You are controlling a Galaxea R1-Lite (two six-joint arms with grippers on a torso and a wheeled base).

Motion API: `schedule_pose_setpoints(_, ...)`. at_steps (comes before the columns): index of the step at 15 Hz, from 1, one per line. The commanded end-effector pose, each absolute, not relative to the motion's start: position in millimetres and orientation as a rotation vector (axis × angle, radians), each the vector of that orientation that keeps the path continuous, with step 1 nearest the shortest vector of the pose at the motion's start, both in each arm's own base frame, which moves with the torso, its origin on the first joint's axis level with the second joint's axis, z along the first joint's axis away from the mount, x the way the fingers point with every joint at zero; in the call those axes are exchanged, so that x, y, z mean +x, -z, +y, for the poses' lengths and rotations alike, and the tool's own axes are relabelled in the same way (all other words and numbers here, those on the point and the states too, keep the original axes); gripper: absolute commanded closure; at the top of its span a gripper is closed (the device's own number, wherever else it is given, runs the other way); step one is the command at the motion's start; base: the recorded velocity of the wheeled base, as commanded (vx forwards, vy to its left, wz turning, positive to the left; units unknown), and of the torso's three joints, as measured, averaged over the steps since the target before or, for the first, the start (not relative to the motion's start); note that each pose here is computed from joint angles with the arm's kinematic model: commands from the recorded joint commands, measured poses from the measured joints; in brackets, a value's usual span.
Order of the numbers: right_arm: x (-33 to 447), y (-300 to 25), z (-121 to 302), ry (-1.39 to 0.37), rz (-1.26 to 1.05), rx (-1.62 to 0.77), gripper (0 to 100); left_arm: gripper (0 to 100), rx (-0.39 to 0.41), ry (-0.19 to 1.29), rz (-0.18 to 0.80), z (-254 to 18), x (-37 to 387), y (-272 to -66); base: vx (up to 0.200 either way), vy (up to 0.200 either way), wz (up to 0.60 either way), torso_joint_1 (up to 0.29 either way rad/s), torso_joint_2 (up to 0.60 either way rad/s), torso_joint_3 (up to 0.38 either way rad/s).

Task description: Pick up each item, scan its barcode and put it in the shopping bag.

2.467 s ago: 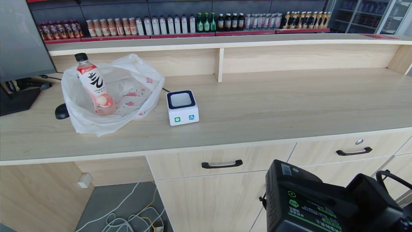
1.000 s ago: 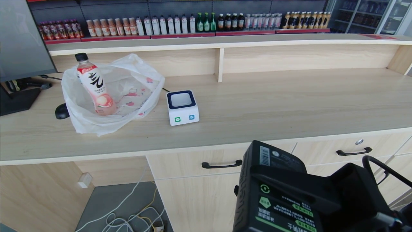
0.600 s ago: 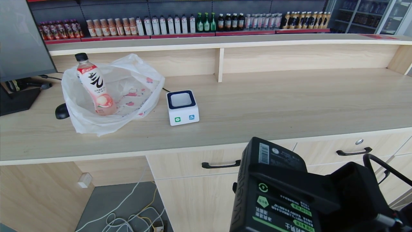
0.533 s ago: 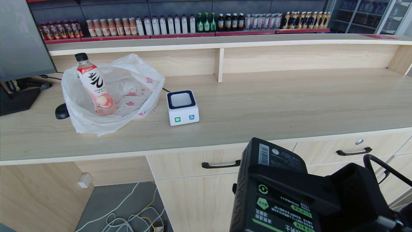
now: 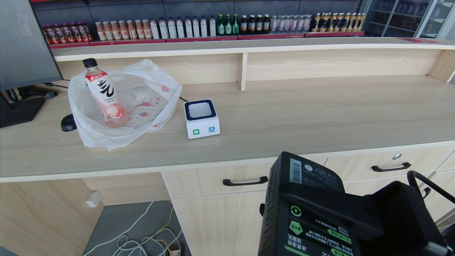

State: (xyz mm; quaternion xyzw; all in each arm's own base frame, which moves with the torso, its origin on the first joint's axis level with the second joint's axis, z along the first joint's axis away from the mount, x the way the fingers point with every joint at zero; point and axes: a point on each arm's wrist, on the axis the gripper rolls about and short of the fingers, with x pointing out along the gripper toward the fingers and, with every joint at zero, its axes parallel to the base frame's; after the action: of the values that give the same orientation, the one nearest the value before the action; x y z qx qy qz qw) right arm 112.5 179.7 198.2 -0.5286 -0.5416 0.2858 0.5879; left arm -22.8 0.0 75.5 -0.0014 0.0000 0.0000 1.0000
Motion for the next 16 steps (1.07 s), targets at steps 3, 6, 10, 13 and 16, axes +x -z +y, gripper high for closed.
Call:
schedule_pose_setpoints(3, 110.9, -200.1, 177.4, -0.657, -1.269, -1.228, 100, 0, -0.003, 0.0, 0.0, 0.0, -22.8, -75.5, 0.0, 0.0, 0.0, 0.0, 0.0, 0.0)
schedule_pose_setpoints(6, 108.1, -195.1, 174.4, -0.678, -1.258, -1.235, 100, 0, -0.003, 0.0, 0.0, 0.0, -22.8, -75.5, 0.0, 0.0, 0.0, 0.0, 0.0, 0.0)
schedule_pose_setpoints(10, 107.8, -197.1, 174.1, -0.67, -1.264, -1.231, 100, 0, -0.003, 0.0, 0.0, 0.0, -22.8, -75.5, 0.0, 0.0, 0.0, 0.0, 0.0, 0.0)
schedule_pose_setpoints(13, 107.4, -200.0, 172.8, -0.713, -1.22, -1.141, 100, 0, -0.003, 0.0, 0.0, 0.0, -22.8, -75.5, 0.0, 0.0, 0.0, 0.0, 0.0, 0.0)
schedule_pose_setpoints(16, 108.2, -195.2, 170.4, -0.849, -1.026, -0.905, 100, 0, -0.003, 0.0, 0.0, 0.0, -22.8, -75.5, 0.0, 0.0, 0.0, 0.0, 0.0, 0.0)
